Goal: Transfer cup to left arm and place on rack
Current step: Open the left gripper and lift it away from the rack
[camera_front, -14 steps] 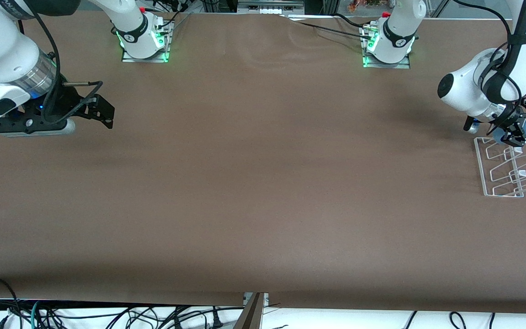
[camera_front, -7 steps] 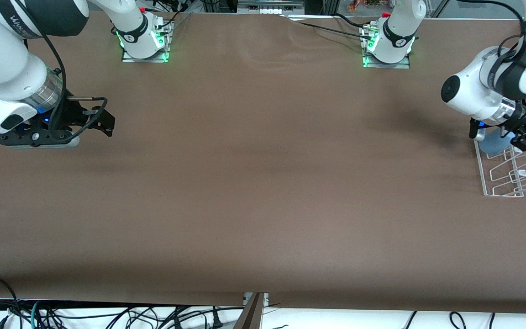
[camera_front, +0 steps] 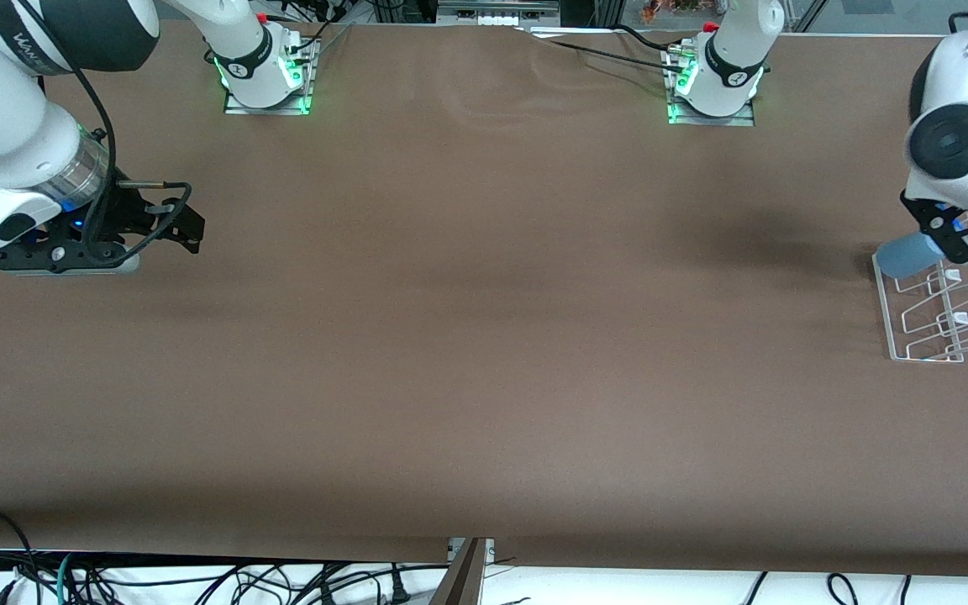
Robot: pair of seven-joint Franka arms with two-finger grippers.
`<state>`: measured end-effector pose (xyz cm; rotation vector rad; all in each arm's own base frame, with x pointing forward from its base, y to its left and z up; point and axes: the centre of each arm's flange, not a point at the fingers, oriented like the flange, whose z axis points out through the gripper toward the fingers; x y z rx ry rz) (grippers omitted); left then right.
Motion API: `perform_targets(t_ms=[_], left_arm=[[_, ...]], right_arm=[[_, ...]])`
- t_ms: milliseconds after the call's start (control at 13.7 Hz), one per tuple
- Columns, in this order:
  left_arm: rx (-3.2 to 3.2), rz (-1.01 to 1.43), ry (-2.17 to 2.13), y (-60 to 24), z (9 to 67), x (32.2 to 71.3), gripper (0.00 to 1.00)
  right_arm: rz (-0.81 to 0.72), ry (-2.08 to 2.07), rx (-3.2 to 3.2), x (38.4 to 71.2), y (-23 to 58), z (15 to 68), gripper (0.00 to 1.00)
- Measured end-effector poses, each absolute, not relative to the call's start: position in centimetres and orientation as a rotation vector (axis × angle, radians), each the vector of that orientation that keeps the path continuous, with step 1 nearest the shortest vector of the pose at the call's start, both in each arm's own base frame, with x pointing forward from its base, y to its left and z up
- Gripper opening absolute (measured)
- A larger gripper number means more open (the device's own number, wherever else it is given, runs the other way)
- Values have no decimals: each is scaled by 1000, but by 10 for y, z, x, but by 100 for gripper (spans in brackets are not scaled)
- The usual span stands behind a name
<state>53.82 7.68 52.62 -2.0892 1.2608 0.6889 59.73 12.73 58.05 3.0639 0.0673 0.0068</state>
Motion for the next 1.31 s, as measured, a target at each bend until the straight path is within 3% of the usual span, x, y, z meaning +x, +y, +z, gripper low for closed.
perform_targets(t_ms=[292,730,1314], left_arm=[[-2491,378,1138,45,575,545,100],[-3000,193,434,-25,589,539,100],[-3148,-36,155,-9,605,559,100]], right_arm=[[-9,41,3098,599,121,578,100],[-27,-34,3131,603,96,577,100],[-37,-73,3128,607,78,572,100]])
